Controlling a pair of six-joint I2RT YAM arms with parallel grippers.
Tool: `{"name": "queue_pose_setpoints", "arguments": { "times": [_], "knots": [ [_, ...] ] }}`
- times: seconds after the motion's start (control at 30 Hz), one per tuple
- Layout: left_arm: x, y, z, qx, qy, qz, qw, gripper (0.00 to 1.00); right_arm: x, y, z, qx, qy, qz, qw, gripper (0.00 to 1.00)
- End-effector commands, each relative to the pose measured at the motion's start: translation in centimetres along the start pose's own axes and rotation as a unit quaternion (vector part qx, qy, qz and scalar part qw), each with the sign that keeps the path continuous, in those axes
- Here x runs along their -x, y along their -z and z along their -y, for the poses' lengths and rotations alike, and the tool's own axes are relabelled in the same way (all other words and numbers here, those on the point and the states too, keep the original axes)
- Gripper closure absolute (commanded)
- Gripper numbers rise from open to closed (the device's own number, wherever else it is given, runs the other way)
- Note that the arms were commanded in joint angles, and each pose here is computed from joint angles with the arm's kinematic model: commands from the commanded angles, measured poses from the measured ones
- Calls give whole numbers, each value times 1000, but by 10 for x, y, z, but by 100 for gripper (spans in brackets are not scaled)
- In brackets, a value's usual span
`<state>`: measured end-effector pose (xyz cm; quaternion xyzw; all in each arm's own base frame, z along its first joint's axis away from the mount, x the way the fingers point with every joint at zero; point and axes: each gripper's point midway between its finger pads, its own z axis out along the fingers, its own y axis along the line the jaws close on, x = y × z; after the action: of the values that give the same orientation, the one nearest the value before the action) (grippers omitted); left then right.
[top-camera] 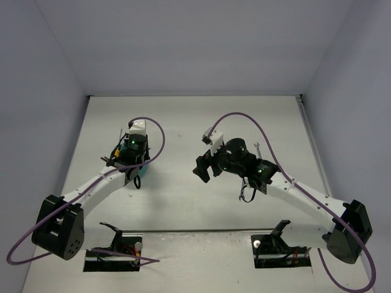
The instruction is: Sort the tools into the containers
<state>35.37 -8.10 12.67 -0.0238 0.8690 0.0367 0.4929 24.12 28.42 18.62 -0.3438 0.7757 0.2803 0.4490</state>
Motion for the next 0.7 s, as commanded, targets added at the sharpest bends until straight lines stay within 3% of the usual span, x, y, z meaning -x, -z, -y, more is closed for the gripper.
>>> {"name": "queue_pose_setpoints", "arguments": {
  "times": [0.0, 0.2, 0.67],
  "knots": [
    [35, 7, 2, -3, 35, 34, 999, 66, 34, 9, -1, -1, 6, 59, 998, 19],
    [40, 15, 1, -6, 31, 28, 999, 50, 40, 14, 2, -12, 0, 70, 997, 18],
    [83, 31, 7, -13, 33, 20, 999, 40, 55, 38, 32, -62, -50, 102, 992, 16]
  ]
}}
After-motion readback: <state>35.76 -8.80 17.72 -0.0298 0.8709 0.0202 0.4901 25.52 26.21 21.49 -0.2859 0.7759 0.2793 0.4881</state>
